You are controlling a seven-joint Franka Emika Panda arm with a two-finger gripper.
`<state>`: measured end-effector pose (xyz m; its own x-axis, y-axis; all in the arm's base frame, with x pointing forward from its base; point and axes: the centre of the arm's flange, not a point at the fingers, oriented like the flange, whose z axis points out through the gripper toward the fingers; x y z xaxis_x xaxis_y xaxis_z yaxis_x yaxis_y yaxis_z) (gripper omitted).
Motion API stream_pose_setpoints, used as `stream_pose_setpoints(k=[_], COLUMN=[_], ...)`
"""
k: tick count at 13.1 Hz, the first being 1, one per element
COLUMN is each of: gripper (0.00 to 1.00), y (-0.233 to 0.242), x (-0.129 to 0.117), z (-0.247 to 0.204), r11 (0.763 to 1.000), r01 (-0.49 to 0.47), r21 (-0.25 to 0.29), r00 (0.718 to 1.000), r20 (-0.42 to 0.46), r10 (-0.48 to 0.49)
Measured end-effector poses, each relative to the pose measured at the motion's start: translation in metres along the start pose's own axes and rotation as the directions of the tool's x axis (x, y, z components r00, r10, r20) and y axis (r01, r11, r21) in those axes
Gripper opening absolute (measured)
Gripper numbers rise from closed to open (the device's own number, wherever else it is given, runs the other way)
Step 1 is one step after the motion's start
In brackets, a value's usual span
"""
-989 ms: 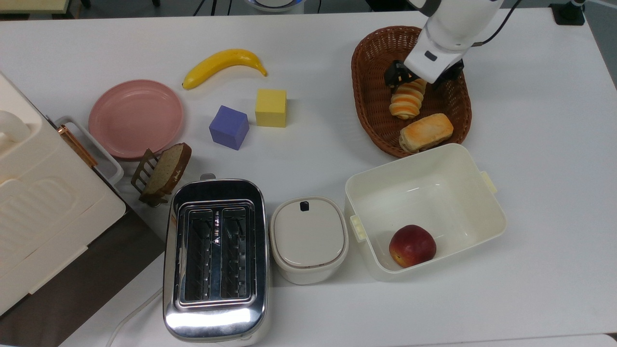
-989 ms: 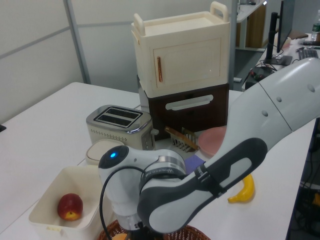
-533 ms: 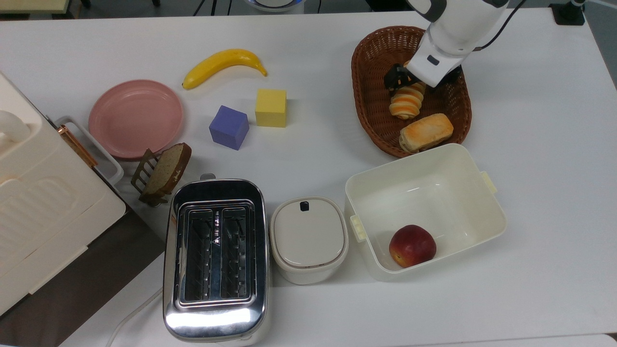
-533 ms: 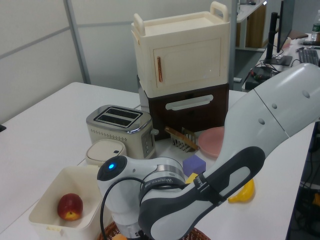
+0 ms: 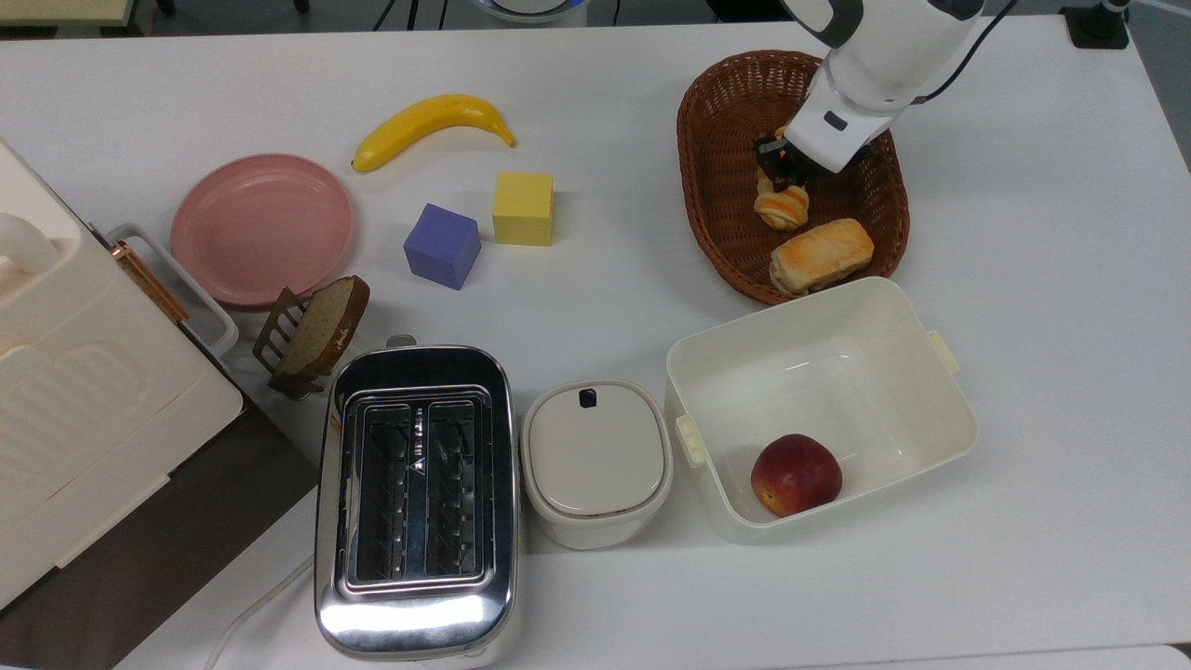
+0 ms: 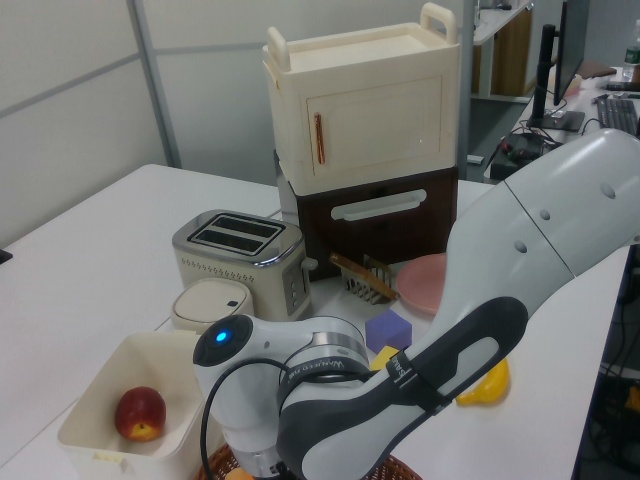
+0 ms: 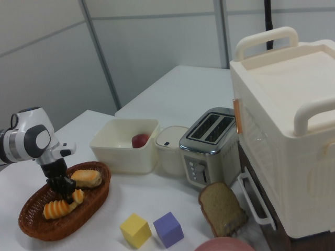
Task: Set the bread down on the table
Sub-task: 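Lift the spiral bread roll out of the basket and carry it toward the toaster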
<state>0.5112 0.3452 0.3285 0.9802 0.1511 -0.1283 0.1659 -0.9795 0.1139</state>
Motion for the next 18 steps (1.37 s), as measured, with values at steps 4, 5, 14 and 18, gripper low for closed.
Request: stream_pose_setpoints(k=[4, 5, 14, 18], gripper=[0.14, 0.14, 0.14, 0.14], y=[0.011, 0.027, 0.154, 0.214], x=[0.006, 0.009, 0.015, 0.044], z=[-0.023, -0.046, -0.132, -0.132], r11=[1.0, 0.999, 0.977, 0.952], r01=[-0.012, -0.037, -0.211, -0.305], r21=[-0.019, -0.01, -0.015, 0.028], r00=[0.998, 0.995, 0.956, 0.911], r20=[-0.057, -0.091, -0.213, -0.283], r10=[0.011, 0.036, 0.203, 0.3])
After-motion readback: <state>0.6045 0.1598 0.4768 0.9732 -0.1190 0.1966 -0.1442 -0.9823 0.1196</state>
